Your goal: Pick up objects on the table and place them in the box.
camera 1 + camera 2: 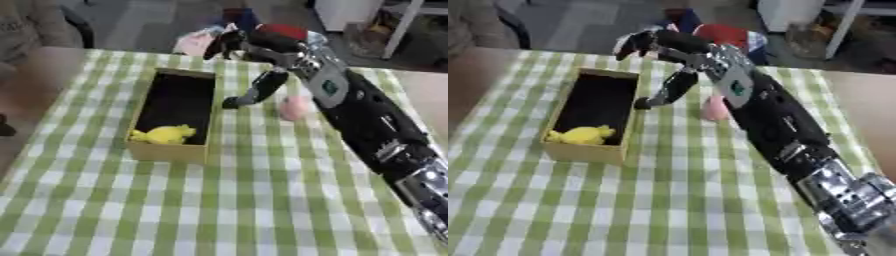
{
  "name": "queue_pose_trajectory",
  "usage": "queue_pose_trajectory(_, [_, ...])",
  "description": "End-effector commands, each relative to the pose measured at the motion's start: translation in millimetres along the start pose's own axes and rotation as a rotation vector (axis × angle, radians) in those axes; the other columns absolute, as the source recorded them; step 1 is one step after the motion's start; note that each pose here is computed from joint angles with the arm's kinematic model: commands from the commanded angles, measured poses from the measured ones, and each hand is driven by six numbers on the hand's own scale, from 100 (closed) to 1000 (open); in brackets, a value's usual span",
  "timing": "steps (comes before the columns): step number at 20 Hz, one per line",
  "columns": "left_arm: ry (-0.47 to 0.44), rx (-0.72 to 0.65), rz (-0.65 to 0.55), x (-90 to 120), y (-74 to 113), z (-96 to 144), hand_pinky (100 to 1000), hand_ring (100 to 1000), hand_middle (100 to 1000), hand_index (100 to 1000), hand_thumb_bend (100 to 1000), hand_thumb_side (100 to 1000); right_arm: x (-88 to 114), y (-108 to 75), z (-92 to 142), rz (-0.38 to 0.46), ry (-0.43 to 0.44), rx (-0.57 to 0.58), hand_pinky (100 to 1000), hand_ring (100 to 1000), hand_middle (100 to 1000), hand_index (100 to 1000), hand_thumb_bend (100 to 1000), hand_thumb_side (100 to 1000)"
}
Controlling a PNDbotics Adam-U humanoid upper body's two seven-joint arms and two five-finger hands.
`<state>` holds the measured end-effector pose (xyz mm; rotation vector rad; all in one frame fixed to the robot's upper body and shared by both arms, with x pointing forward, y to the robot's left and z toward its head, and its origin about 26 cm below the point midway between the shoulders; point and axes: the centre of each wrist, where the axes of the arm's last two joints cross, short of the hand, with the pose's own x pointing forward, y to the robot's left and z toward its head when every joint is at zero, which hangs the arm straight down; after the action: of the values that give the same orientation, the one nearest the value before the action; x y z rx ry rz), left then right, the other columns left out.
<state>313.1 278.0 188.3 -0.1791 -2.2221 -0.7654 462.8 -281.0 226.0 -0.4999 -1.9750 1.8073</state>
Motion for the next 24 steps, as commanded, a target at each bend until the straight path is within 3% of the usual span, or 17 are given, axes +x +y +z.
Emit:
queue_pose_trajectory(1, [0.001,0.005,-0.038,5,7.2,1,679,621,608,801,189,532,-8,-17.6,27,0.053,0.059,0.016,734,864,775,820,514,506])
queue_pose_trajectory(6, [0.005,0.006,-0.042,4,6.2,3,678,621,608,801,186,535,-22,3.4,59,0.049,0.177,0.071,729,859,771,810,511,521])
queue_pose_trajectory(10, [0.006,0.004,-0.042,3,5.0,3,678,621,608,801,181,538,-32,15.0,72,0.052,0.261,0.051,715,847,751,803,489,464])
queue_pose_trajectory(15, [0.006,0.001,-0.039,2,3.7,3,677,621,608,801,175,541,-39,28.9,76,0.074,0.349,0.017,704,834,737,796,478,438])
queue_pose_trajectory(20, [0.005,0.001,-0.038,2,3.0,3,676,621,608,801,165,550,-42,43.5,74,0.091,0.378,0.058,698,821,726,773,474,442])
queue_pose_trajectory(24, [0.007,0.001,-0.04,2,2.3,3,676,621,608,801,162,552,-44,52.5,75,0.094,0.398,0.075,683,795,663,728,459,371])
